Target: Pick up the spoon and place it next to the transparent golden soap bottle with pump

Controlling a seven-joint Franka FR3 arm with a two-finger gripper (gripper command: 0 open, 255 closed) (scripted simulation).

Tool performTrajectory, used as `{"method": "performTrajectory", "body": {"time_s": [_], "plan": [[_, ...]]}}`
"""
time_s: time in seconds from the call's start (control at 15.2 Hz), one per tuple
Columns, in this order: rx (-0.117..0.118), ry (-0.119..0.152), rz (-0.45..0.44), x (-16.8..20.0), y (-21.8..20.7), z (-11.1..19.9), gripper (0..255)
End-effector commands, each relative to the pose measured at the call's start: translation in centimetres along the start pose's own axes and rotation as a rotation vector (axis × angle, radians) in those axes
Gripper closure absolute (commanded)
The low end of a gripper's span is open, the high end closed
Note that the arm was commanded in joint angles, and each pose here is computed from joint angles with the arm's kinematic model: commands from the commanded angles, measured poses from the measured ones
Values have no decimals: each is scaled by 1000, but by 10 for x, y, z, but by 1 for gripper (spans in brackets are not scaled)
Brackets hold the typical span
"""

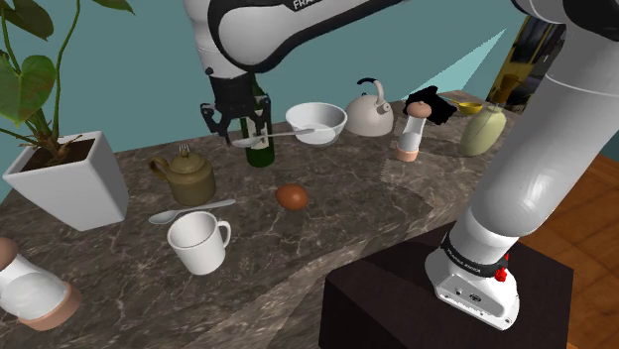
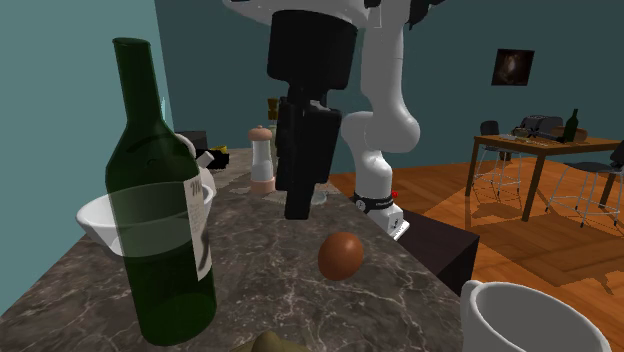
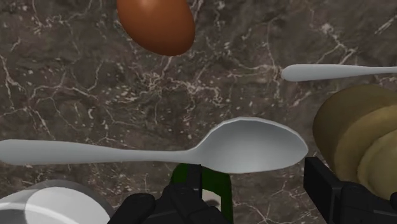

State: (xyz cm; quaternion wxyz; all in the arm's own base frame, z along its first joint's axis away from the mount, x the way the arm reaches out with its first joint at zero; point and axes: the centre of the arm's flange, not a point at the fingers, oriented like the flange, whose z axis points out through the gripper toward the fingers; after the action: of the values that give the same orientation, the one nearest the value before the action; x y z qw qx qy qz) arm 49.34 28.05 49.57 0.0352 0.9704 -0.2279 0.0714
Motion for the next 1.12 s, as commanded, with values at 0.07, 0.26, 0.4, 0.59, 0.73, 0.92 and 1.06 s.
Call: {"method": "performTrajectory", "body": {"time_s": [0.07,0.26,0.4,0.59,0.73,0.92,1.06], "plan": [[0,0,0,3,1,-16,255],[0,0,0,6,1,-31,255],[0,0,0,7,2,-42,255],[0,0,0,10,2,-57,255],[0,0,0,11,3,-68,255],[0,0,0,14,3,-83,255],[0,0,0,15,4,-94,255]]}}
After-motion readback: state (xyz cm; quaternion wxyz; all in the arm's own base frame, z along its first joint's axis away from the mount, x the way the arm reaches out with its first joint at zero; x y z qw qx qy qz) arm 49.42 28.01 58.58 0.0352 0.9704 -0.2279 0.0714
